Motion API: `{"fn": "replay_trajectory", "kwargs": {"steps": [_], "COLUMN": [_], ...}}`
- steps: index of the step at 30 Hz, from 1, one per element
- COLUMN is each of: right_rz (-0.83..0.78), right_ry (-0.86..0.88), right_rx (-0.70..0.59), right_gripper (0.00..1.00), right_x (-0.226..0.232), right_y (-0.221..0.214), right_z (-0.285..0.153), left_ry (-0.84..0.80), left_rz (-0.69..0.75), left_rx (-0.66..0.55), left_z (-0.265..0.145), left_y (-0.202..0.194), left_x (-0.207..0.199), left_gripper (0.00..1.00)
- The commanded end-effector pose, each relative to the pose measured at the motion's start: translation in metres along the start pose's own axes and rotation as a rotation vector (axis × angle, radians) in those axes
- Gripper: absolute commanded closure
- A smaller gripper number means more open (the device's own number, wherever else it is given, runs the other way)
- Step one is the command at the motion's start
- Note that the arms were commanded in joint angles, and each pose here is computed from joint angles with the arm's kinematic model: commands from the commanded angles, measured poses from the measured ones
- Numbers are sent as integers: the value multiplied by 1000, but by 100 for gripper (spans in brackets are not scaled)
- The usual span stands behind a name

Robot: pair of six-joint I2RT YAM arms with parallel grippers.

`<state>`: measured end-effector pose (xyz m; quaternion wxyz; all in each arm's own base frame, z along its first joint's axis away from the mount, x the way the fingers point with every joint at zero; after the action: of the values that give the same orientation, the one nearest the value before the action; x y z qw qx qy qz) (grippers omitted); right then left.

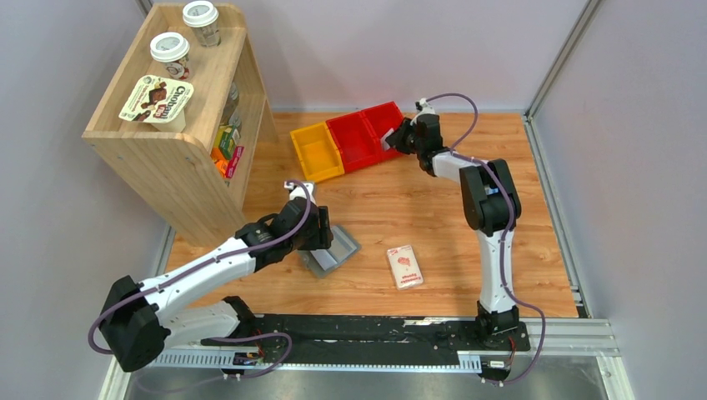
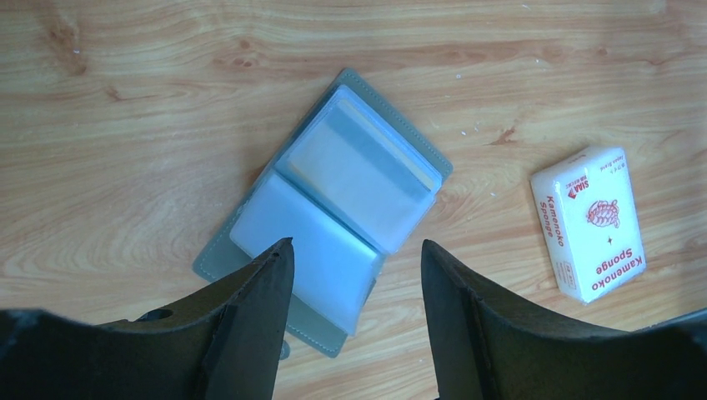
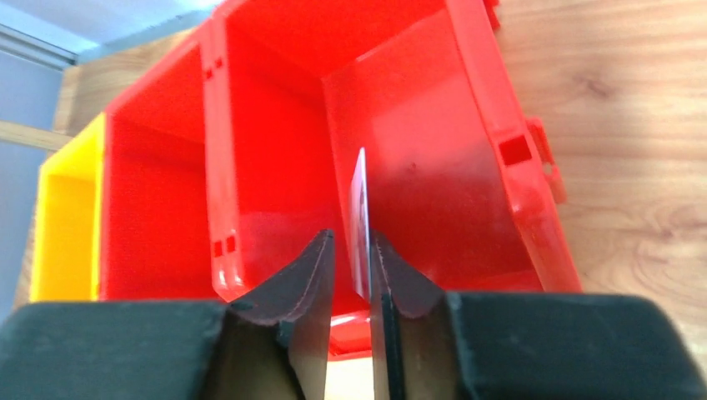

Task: Take the credit cards out of the card holder
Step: Place the credit card in the storage box.

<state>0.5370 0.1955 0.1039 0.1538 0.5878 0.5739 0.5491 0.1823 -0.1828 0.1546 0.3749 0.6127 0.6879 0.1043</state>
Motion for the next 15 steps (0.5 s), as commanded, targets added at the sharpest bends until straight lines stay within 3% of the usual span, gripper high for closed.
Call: {"fn": "replay_trajectory", "kwargs": {"steps": [1,8,15], "right_rz": [-77,-151,-172], "right_ry": [-88,-212,-169], "right_rx": [-72,-107,48], "right_gripper": [73,45,43], "right_x": [8,28,72], "right_y": [37,73,28], "right_z": [-19,-77,-131], "left_ry": [-2,19,39], "left_rz": [-38,-50,-89], "left_rx": [-23,-9,43], "left_z": [-11,-12,0], "left_y": [6,4,-3], "left_x": [0,3,-1], "left_gripper": [35,35,40]}}
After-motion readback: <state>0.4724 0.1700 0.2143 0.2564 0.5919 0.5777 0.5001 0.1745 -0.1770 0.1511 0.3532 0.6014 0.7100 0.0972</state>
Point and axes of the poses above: each gripper's point midway between its finger pads, its own z axis out along the fingers, its own x axis along the line the jaws close on, y = z × x, the point moved 6 cm from there along -z, back along the fingers, and after that the axes turned 8 degrees about -z, right-handed, at the moved point
